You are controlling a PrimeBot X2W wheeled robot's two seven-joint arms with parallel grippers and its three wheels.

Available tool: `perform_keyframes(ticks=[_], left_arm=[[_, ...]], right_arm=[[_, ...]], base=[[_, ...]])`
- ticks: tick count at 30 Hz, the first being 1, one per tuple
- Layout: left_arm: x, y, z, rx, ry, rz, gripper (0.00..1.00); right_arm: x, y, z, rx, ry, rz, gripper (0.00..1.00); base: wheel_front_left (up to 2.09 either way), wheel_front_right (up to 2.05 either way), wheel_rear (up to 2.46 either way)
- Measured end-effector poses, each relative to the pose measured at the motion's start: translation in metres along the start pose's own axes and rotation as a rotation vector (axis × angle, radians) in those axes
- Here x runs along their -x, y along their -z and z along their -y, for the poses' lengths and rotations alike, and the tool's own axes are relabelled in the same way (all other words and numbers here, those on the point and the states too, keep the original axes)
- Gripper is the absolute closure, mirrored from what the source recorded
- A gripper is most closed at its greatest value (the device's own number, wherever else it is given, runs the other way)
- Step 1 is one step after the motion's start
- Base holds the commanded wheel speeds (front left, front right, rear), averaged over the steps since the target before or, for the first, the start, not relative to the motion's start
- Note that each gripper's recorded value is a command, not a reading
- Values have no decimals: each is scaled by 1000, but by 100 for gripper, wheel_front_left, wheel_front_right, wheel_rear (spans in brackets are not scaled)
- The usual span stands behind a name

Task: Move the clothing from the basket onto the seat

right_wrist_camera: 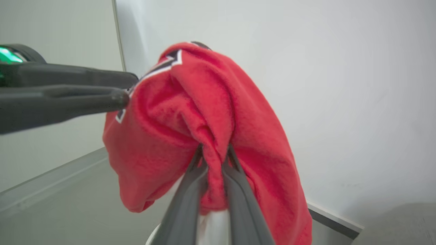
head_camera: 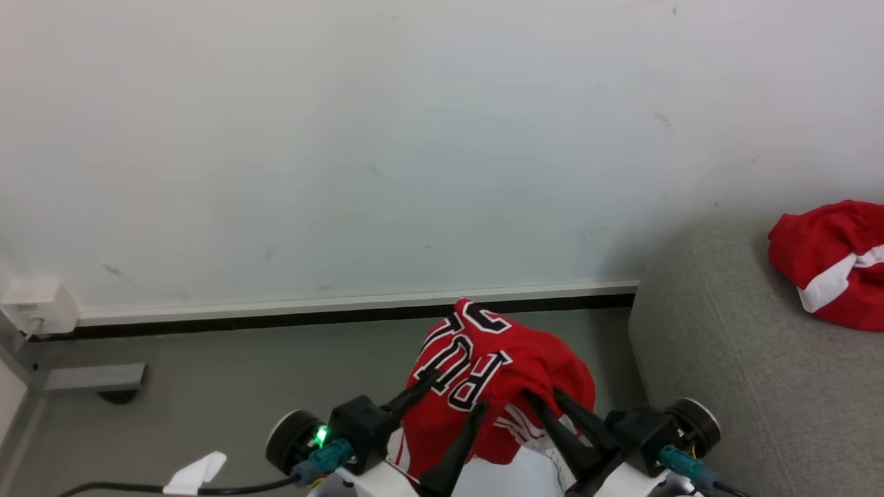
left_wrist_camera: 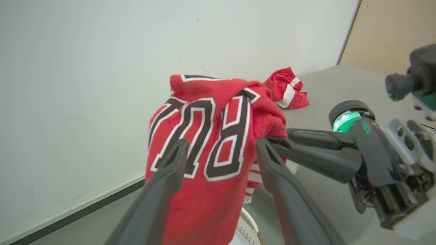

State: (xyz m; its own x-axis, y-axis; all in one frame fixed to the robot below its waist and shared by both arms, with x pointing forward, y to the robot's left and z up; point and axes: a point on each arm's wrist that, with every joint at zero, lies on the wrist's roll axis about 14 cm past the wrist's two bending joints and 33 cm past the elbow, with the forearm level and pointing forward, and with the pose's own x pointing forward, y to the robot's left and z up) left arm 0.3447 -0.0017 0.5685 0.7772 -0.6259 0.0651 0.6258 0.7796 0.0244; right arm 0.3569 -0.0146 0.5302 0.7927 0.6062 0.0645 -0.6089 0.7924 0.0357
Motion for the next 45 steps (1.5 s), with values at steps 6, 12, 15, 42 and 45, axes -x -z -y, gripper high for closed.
perform_keyframes(ticks=[6, 12, 15, 42, 45], left_arm=[[-13, 11, 10, 5, 48, -20, 0], [-33, 18, 39, 26, 154, -25, 0], [-43, 20, 54, 37, 210, -22, 0], [-134, 42, 32, 90, 355, 49, 0], [-145, 62, 10, 105, 329, 36, 0]], right_arm=[[21, -15, 48, 25, 145, 40, 100], [61, -25, 94, 60, 314, 55, 100], [84, -27, 111, 66, 396, 51, 100], [130, -90, 322, 190, 950, 133, 100], [129, -106, 374, 217, 1048, 147, 100]], base=[[0, 0, 0], [0, 0, 0], [0, 0, 0], [0, 0, 0], [0, 0, 0]])
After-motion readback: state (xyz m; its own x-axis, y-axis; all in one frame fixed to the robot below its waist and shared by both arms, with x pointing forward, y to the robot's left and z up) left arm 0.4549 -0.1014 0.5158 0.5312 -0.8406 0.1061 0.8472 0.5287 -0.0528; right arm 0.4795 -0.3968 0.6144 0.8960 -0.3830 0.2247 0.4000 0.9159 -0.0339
